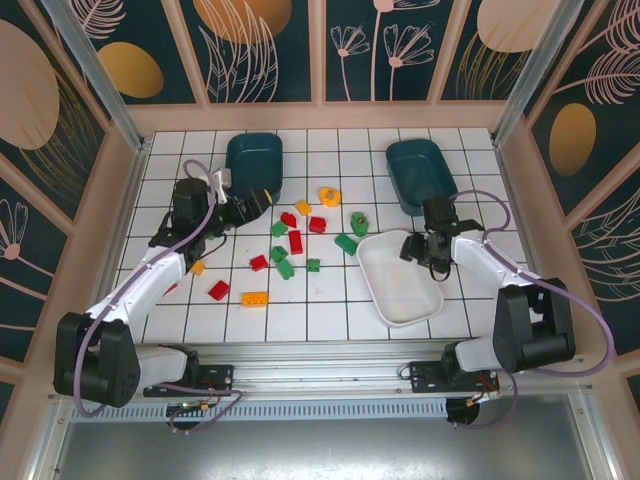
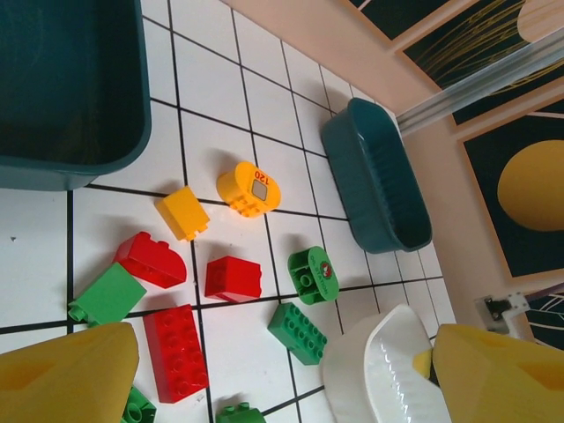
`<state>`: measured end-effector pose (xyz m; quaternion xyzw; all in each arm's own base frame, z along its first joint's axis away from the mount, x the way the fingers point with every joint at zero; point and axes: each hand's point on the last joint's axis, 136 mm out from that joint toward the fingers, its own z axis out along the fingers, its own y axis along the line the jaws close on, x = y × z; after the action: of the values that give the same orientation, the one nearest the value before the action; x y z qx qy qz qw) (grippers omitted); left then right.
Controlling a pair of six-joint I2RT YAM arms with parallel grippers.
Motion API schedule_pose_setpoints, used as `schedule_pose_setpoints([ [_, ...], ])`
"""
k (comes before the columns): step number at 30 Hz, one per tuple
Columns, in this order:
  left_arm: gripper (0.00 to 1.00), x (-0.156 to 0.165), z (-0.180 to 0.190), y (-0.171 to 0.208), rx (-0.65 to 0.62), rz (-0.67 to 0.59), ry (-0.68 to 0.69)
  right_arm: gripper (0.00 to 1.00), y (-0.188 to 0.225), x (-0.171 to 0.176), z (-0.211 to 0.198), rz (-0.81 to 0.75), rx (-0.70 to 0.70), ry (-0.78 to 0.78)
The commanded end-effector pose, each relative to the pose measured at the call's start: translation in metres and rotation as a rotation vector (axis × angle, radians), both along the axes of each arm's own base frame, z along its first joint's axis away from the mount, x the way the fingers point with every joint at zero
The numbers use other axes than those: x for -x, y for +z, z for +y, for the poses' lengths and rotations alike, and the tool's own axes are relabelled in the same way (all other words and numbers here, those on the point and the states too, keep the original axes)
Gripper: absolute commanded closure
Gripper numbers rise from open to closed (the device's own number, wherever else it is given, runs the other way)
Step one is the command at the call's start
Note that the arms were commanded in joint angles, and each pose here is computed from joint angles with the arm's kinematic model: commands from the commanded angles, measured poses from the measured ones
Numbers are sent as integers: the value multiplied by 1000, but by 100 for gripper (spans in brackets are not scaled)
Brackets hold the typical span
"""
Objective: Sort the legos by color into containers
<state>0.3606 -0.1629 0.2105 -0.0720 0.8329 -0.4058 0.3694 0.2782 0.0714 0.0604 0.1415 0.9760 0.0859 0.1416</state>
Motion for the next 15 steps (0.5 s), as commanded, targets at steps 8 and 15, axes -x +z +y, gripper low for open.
schedule_pose_setpoints([
  [8, 14, 8, 0, 6, 21, -24, -13, 61, 21, 30, 34, -19, -150, 31],
  [15, 14, 15, 1, 9, 23, -36, -14, 65, 11, 51, 63, 34, -149, 82],
])
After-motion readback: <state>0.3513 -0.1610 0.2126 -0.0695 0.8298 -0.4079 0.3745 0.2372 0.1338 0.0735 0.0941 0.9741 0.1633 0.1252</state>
